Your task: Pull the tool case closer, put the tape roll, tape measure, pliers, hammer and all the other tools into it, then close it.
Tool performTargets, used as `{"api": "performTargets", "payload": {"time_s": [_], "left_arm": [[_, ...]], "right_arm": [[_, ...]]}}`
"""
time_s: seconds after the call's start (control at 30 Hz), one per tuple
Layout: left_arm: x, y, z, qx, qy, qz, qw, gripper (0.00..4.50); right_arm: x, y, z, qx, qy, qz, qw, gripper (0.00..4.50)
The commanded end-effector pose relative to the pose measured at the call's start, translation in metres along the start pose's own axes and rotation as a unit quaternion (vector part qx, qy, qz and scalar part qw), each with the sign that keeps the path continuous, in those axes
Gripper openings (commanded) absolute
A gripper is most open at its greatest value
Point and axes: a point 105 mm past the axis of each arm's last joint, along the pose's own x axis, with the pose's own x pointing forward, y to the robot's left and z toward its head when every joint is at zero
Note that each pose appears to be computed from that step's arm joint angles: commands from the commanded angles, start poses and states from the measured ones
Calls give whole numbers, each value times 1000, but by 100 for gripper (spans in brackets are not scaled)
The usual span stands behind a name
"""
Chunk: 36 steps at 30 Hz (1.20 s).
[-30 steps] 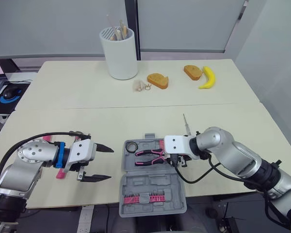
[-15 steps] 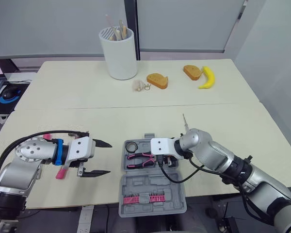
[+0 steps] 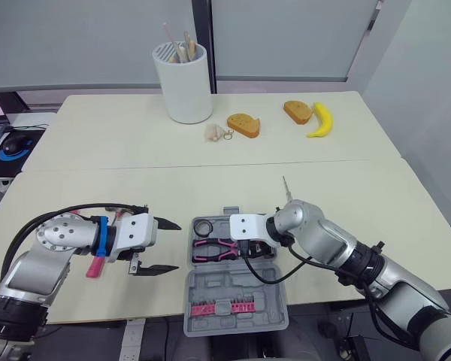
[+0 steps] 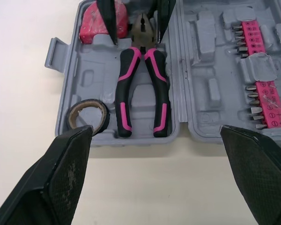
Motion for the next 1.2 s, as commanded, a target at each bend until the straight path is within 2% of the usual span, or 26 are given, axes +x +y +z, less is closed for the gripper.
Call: {"api": "performTargets", "payload": {"time_s": [0.03,0.2,0.3,0.4,0.77,1.07,1.2], "left_arm": [[-2,5,8,18,-2,9,1000,450],[-3,5,7,17,1,12,1000,450],[-4,5,8,16,1,13,1000,450],[-4,5,10,15,-1,15,1000,450],[-4,3,13,11,-2,19,1000,450],[-3,2,13,5,-2,26,1000,450],[-5,0,11,-3,0,29,1000,450]], "right_arm": [[-25,-7,24,-21,-53,-13,998,415],[-41,-7,47,-59,-137,-20,989,415],[-36,-6,49,-55,-164,-24,985,350],[-17,-6,43,-50,-167,-34,984,249],[19,-7,29,-17,-134,-33,990,8],[36,-5,-10,34,-64,-13,997,2],[42,2,-17,20,-48,-4,999,2]]}}
